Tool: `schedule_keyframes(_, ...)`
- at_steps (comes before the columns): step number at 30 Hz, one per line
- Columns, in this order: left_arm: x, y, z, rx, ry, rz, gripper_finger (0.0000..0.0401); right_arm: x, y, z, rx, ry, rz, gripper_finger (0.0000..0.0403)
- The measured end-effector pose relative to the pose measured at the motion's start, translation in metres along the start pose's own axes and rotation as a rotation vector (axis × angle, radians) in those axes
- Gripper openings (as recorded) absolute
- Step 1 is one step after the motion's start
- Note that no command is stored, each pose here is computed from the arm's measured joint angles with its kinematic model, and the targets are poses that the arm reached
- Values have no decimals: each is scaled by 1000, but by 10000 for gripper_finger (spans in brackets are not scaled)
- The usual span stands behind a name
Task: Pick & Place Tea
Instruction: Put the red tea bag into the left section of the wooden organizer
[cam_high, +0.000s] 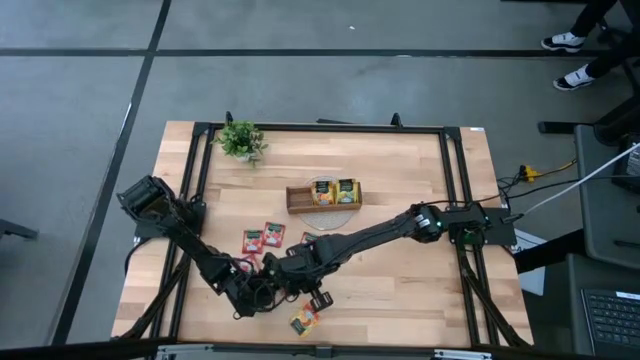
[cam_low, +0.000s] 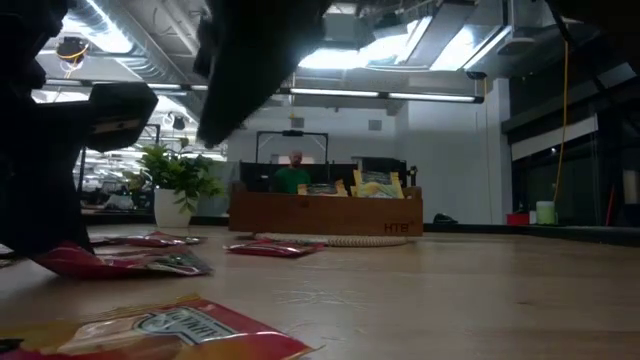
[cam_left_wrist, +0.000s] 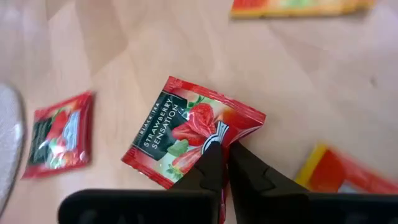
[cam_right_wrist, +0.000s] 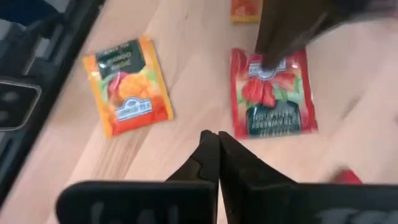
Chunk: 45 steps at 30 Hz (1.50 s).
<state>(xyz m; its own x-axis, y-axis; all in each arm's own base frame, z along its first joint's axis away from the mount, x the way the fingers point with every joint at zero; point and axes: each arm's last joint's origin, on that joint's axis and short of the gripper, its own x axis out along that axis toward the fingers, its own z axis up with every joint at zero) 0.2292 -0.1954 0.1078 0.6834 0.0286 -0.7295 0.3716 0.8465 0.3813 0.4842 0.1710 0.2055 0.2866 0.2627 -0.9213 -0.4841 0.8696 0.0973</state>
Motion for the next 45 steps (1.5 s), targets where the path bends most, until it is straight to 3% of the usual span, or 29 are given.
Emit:
schedule_keyframes(5, -15, 9, 6, 11, 26, 41, 8, -41, 7, -4, 124, -12, -5, 20)
schedule_keyframes(13, -44, 27, 31, 42, -64, 139, 8, -93, 8, 0, 405, -136, 49, 25)
schedule_keyframes(19, -68, 44, 49, 156, -91, 242, 8, -121, 4, 2, 565, -226, 104, 35)
schedule_keyframes(33, -111, 71, 62, 301, -144, 394, 8, -190, -34, -13, 846, -376, 109, 188)
schedule_keyframes(45, -124, 79, 70, 400, -125, 494, 9, -203, -70, -28, 945, -369, 160, 244)
